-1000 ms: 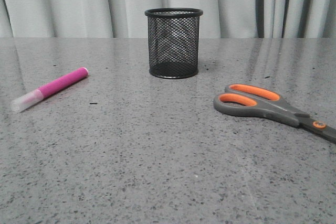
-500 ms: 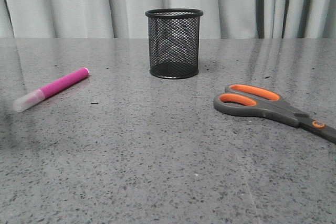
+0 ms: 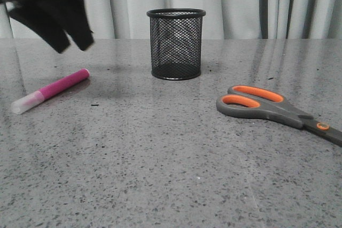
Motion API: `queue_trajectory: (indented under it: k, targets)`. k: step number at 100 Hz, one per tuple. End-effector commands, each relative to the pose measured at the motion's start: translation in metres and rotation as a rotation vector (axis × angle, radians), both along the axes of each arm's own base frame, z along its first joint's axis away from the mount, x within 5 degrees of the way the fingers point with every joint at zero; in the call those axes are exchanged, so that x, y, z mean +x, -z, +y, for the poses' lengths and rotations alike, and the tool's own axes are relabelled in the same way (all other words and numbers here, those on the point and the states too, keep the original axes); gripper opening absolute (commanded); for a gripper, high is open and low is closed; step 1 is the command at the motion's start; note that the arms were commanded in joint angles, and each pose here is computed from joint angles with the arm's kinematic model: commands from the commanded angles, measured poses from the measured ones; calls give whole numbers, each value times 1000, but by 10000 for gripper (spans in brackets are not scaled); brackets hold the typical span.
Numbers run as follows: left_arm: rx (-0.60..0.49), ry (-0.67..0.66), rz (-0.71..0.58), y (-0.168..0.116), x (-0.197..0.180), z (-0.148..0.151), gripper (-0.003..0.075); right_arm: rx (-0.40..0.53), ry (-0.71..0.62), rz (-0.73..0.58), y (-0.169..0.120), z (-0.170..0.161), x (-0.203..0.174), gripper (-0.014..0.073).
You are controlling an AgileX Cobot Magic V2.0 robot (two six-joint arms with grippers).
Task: Put pen and scissors into bin
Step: 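Lower the left gripper over the pink marker pen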
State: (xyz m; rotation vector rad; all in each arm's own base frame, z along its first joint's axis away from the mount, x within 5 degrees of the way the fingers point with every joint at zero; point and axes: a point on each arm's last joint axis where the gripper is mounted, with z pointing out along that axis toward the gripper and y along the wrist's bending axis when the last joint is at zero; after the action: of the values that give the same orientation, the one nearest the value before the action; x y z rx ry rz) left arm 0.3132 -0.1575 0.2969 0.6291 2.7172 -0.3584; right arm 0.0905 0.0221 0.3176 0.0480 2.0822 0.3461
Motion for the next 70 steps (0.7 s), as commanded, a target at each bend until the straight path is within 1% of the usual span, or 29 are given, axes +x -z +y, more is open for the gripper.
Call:
queue_trajectory:
  k: [1,9,24,35,44,58,70]
  targets:
    - [26,3,-92,-20,0,-9,284,7,5,-61,-14,0,3,488]
    - [69,15,-125,-21,-1,-11,284,5,2,-47,-13,0,2,488]
    - [73,13,-122,-25,-4,-8,284,7,6,-66,-14,0,3,488]
    - [81,-11,-108,-27,-4,2,285,8,7,-70,-14,0,3,488]
    - [88,-51,-91,-25,0,15,285,8,7,-70,-14,0,3,488]
    - [39,-104,-56,-18,4,26,285,8,7,-70,-14,0,3,488]
    - [8,-95,-42,-11,3,23,285,8,7,-70,-14,0,3,488]
